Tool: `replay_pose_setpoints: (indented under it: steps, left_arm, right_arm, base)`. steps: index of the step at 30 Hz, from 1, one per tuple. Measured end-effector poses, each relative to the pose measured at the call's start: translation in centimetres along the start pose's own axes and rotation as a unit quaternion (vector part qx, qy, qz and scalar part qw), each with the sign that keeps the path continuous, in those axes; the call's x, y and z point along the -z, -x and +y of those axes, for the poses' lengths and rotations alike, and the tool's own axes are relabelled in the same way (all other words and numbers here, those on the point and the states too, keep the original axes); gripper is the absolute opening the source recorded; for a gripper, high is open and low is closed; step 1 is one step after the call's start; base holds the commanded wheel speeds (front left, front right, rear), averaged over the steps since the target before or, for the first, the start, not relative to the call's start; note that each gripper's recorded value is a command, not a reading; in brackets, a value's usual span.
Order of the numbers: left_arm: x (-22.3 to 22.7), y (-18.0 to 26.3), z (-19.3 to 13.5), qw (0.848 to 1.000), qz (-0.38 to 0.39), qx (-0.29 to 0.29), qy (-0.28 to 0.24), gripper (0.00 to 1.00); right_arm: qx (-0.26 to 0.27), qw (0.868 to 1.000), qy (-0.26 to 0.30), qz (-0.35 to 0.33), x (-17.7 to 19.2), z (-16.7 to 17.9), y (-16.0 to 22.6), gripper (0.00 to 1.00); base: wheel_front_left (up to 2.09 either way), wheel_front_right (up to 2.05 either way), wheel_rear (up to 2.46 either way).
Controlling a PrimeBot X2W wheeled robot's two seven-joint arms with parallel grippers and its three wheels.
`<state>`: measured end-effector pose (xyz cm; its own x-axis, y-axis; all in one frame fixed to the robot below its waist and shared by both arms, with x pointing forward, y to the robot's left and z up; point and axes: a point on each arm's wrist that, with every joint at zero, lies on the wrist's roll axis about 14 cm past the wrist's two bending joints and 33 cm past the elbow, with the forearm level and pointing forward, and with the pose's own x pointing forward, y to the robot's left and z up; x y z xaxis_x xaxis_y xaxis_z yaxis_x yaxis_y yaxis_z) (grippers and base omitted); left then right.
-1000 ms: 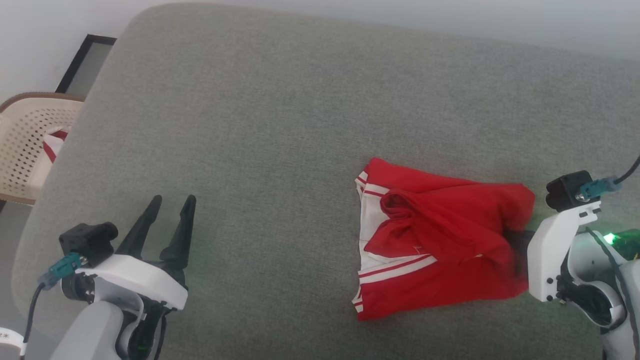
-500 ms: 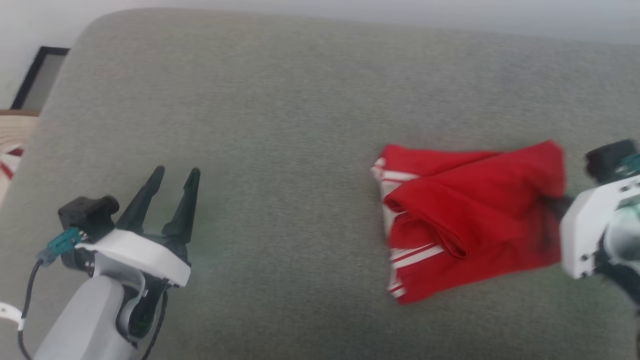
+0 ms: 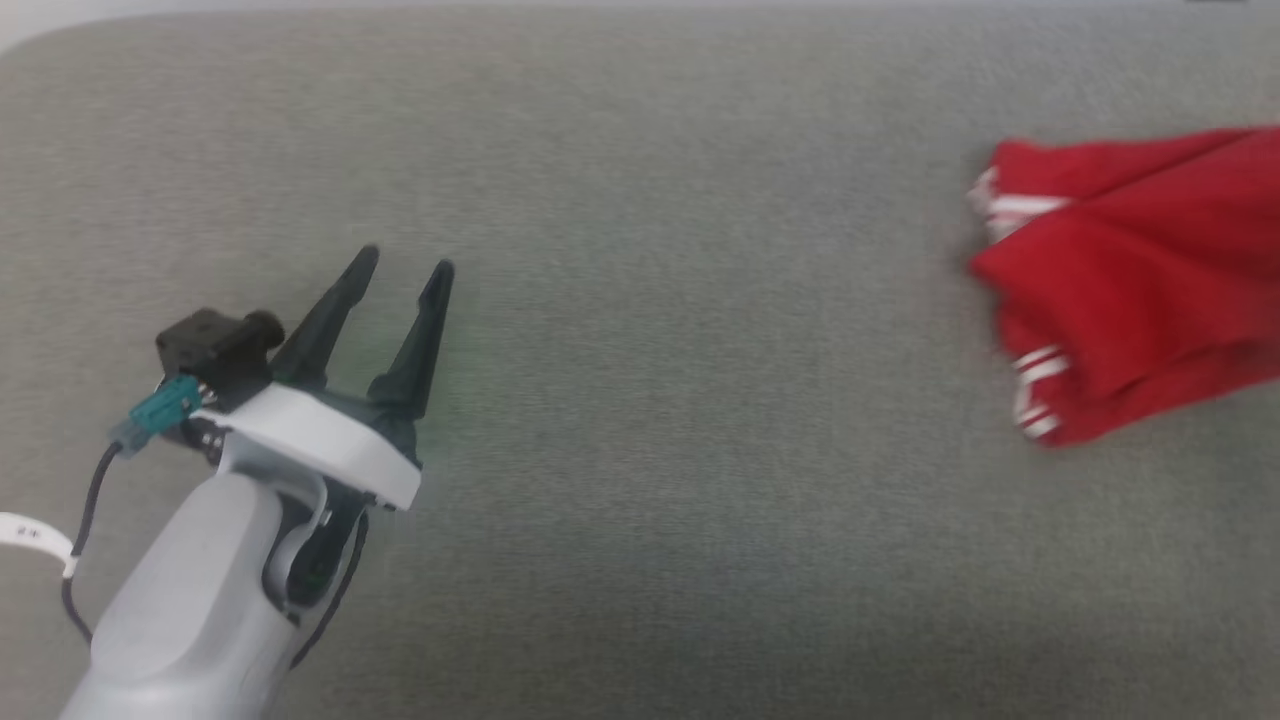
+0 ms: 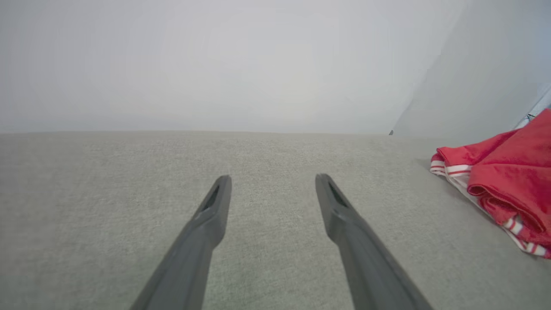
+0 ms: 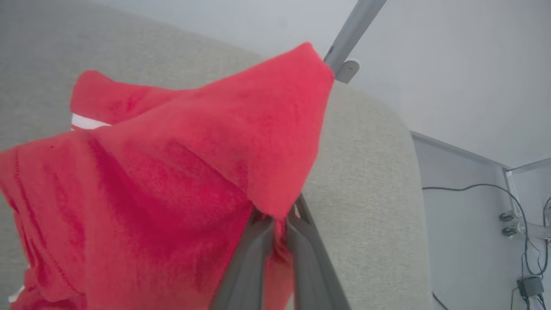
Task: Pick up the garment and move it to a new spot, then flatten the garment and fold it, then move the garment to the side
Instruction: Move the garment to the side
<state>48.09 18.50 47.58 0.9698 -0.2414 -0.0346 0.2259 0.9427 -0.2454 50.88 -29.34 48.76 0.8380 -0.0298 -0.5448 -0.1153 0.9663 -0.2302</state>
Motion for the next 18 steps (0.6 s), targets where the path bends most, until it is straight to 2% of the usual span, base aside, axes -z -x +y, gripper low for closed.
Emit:
replay_pose_setpoints:
  steps: [9,18]
  left_arm:
    - [1.8,-4.3,-3.4,0.998,0.011,0.063,0.000,1.00]
    - [4.3,-7.3,-5.8,0.994,0.030,0.109,0.003,1.00]
  right_arm:
    - [0.102,0.994,0.041,0.003,0.9,-8.2,-0.5,0.00]
    - [0.190,0.977,0.091,0.031,3.0,-14.7,-0.6,0.00]
  base:
    - [0.00,0.00,0.00]
    - [0.00,0.00,0.00]
